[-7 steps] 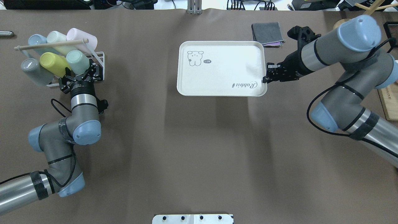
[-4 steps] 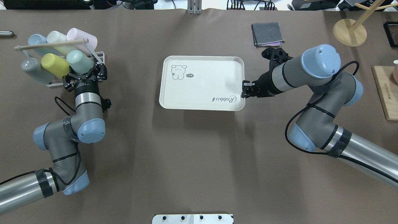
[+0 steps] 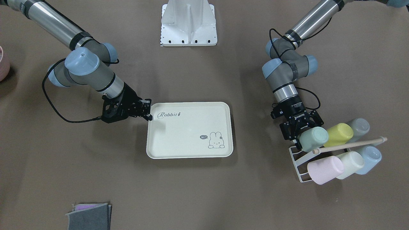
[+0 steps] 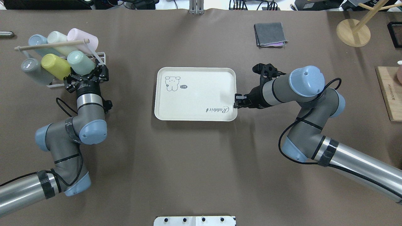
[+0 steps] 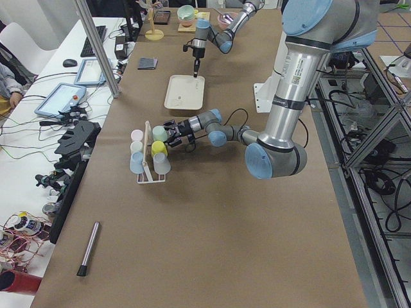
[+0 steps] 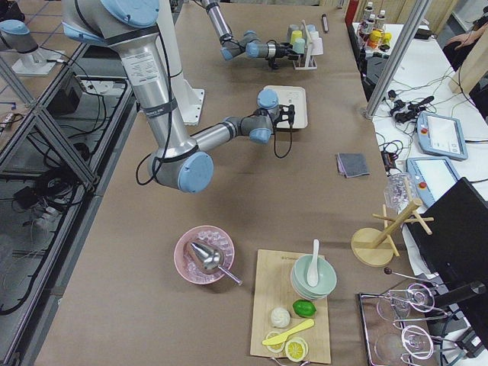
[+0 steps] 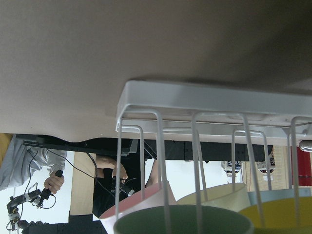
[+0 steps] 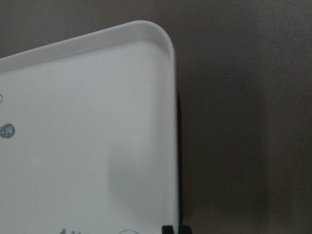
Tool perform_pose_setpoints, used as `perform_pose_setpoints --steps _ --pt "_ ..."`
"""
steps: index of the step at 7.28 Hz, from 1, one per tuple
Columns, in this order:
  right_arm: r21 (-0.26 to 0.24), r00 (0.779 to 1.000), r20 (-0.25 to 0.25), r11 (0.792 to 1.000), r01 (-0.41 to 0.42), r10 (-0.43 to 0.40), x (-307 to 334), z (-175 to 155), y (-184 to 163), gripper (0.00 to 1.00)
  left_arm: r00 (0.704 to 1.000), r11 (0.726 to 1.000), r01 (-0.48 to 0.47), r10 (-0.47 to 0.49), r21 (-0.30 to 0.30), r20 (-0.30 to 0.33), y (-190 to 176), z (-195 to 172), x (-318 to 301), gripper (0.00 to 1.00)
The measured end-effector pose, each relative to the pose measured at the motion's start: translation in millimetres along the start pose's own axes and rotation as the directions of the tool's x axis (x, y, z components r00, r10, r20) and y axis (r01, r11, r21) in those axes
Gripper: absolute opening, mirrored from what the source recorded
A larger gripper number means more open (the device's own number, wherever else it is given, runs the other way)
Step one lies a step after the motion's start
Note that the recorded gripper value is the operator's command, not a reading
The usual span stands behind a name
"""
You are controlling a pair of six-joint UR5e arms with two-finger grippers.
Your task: Pick up and place green cup on tray
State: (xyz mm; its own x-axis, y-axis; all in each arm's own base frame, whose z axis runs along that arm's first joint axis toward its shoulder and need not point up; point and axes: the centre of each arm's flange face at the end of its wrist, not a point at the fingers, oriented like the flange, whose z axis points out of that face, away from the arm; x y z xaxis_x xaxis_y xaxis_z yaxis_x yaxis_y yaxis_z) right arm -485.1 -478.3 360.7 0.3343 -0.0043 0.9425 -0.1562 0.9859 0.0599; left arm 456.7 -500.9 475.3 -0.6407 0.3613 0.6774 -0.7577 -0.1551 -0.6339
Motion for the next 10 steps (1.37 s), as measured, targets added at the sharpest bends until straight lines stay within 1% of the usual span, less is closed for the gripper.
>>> perform_pose_setpoints --steps 2,4,5,6,8,10 --pt "-0.011 1.0 0.004 1.0 0.005 -0.005 -0.7 6.6 7.4 0.0 1.0 1.0 -0.003 0.003 0.0 -0.004 -3.8 2.0 1.0 0.95" --pt "-0.018 1.0 0.003 1.0 0.006 -0.006 -1.1 9.6 11.7 0.0 1.0 1.0 -0.005 0.005 0.001 -0.004 -7.1 2.2 -2.6 0.88" --pt "-0.021 1.0 0.001 1.0 0.006 -0.006 -0.9 11.0 13.7 0.12 1.0 1.0 -0.007 0.007 0.001 -0.003 -7.6 1.7 -4.7 0.86" --pt "-0.024 1.0 0.0 1.0 0.006 -0.006 -0.7 12.2 15.4 0.99 1.0 1.0 -0.009 0.009 0.002 -0.001 -7.5 1.2 -6.3 0.85" --pt "-0.022 1.0 -0.003 1.0 0.004 -0.004 0.1 12.7 15.9 1.0 1.0 1.0 -0.01 0.01 0.007 0.001 -6.9 0.3 -7.6 0.84" --pt "-0.009 1.0 0.0 1.0 -0.004 0.004 -0.4 2.5 6.6 1.0 1.0 1.0 -0.007 0.007 0.009 0.003 -5.8 -0.4 -8.3 0.84"
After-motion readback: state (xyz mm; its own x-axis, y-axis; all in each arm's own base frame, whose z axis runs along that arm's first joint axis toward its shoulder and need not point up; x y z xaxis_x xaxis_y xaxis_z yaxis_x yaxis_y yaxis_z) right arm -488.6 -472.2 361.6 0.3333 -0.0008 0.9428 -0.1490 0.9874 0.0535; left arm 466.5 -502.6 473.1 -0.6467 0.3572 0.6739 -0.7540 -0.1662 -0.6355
